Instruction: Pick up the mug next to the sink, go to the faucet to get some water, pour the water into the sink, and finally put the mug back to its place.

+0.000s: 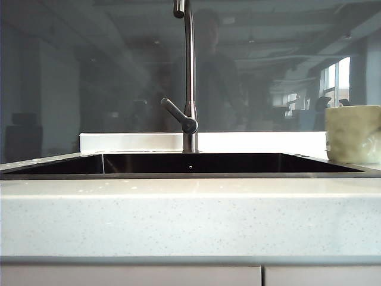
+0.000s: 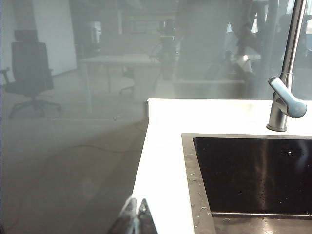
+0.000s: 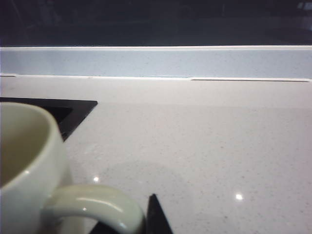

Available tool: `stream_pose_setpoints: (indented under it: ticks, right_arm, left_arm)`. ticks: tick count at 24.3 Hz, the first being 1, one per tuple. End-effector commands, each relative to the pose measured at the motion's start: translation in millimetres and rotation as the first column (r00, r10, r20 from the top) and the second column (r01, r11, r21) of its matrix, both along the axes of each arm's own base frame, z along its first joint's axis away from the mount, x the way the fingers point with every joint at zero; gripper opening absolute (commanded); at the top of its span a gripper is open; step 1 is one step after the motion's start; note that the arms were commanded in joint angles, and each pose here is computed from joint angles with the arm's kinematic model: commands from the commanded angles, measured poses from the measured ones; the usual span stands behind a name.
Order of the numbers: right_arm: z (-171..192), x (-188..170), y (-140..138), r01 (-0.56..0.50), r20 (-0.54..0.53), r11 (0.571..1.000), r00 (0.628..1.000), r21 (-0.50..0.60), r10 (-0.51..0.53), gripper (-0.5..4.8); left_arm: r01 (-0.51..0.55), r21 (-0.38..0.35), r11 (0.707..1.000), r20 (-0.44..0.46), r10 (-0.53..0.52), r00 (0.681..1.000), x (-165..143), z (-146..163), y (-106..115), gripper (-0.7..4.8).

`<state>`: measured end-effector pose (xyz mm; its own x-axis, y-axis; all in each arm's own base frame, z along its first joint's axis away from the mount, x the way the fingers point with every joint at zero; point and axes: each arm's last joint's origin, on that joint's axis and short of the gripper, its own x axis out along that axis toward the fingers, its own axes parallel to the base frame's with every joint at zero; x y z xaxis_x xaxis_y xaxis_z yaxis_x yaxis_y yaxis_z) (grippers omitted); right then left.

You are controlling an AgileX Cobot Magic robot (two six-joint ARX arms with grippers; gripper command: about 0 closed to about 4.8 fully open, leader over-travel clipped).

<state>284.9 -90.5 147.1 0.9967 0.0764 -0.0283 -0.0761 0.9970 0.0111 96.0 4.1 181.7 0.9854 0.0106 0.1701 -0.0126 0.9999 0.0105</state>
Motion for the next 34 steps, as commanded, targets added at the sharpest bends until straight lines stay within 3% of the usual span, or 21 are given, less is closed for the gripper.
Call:
stream_pose_setpoints:
  ticks: [1, 5, 9, 13, 17, 20, 23, 24, 25, 26, 27, 28, 29, 31, 32, 34]
  right_arm:
    - [3.3, 0.1, -0.6, 0.007, 0.022, 1.000, 1.000, -0.011, -0.006, 0.57]
    - [4.0, 0.1, -0.6, 0.007, 0.029, 1.000, 1.000, -0.010, -0.006, 0.39]
    - [17.3, -0.8, 0.0, -0.018, 0.143, 0.989, 0.990, 0.147, -0.003, -0.07]
    - [36.4, -0.2, 16.0, -0.094, 0.212, 0.976, 0.976, 0.198, 0.051, -0.07]
    - [64.2, 3.6, 44.6, -0.192, 0.229, 0.962, 0.962, 0.192, 0.146, -0.07]
    - [92.4, 8.5, 71.6, -0.269, 0.185, 0.940, 0.955, 0.210, 0.232, -0.07]
    - [111.2, 12.2, 91.2, -0.325, 0.154, 0.919, 0.943, 0.222, 0.296, -0.07]
    - [116.5, 13.8, 97.1, -0.342, 0.146, 0.913, 0.938, 0.225, 0.315, -0.07]
    - [126.6, 18.7, 111.5, -0.379, 0.118, 0.895, 0.925, 0.235, 0.360, -0.07]
    - [130.6, 21.1, 117.7, -0.390, 0.102, 0.889, 0.921, 0.240, 0.376, -0.07]
    - [140.1, 26.2, 130.7, -0.384, 0.063, 0.889, 0.922, 0.250, 0.381, -0.07]
    - [144.0, 28.1, 137.3, -0.376, 0.048, 0.893, 0.925, 0.247, 0.377, -0.07]
    - [152.2, 32.1, 152.7, -0.364, 0.024, 0.906, 0.930, 0.218, 0.368, -0.07]
    - [158.9, 36.9, 165.0, -0.364, 0.018, 0.912, 0.930, 0.187, 0.368, -0.07]
    - [163.0, 40.1, 178.0, -0.384, 0.018, 0.907, 0.922, 0.171, 0.387, -0.07]
    - [164.4, 47.2, 193.0, -0.404, 0.018, 0.898, 0.913, 0.171, 0.408, -0.07]
  left_arm:
    - [0.006, -0.002, 1.000, 0.016, -0.005, 1.000, -0.4, 2.3, -0.2, -0.05]
    - [0.006, -0.001, 1.000, 0.031, -0.006, 0.999, -0.7, 3.8, -0.3, -0.05]
    - [0.065, -0.122, 0.990, 0.246, -0.033, 0.969, -7.8, 26.5, -0.7, -0.05]
    - [0.144, -0.131, 0.981, 0.261, -0.106, 0.959, -7.6, 65.0, -2.6, -0.05]
    - [0.167, -0.134, 0.977, 0.183, -0.141, 0.973, 25.3, 91.0, -1.8, -0.05]
    - [0.291, -0.085, 0.953, 0.184, -0.272, 0.945, 70.8, 94.5, -3.1, -0.03]
    - [0.360, -0.073, 0.930, 0.159, -0.346, 0.925, 110.0, 88.2, -3.0, 0.39]
    - [0.394, -0.073, 0.916, 0.143, -0.381, 0.913, 122.7, 85.4, -3.3, 0.40]
    - [0.482, -0.081, 0.873, 0.103, -0.473, 0.875, 154.2, 78.2, -4.1, 0.41]
    - [0.519, -0.089, 0.850, 0.091, -0.512, 0.854, 169.0, 74.6, -4.4, 0.60]
    - [0.579, -0.126, 0.806, 0.081, -0.573, 0.815, 203.2, 65.9, -4.4, 1.65]
    - [0.595, -0.155, 0.788, 0.077, -0.591, 0.803, 219.9, 60.7, -4.7, 2.06]
    - [0.624, -0.222, 0.749, 0.073, -0.625, 0.777, 255.2, 48.8, -6.1, 2.97]
    - [0.665, -0.267, 0.698, 0.059, -0.677, 0.734, 290.1, 35.4, -6.8, 3.51]
    - [0.718, -0.284, 0.635, 0.048, -0.738, 0.673, 320.3, 23.1, -12.2, 3.55]
    - [0.777, -0.310, 0.547, 0.048, -0.808, 0.588, 361.6, 4.9, -21.8, 3.62]
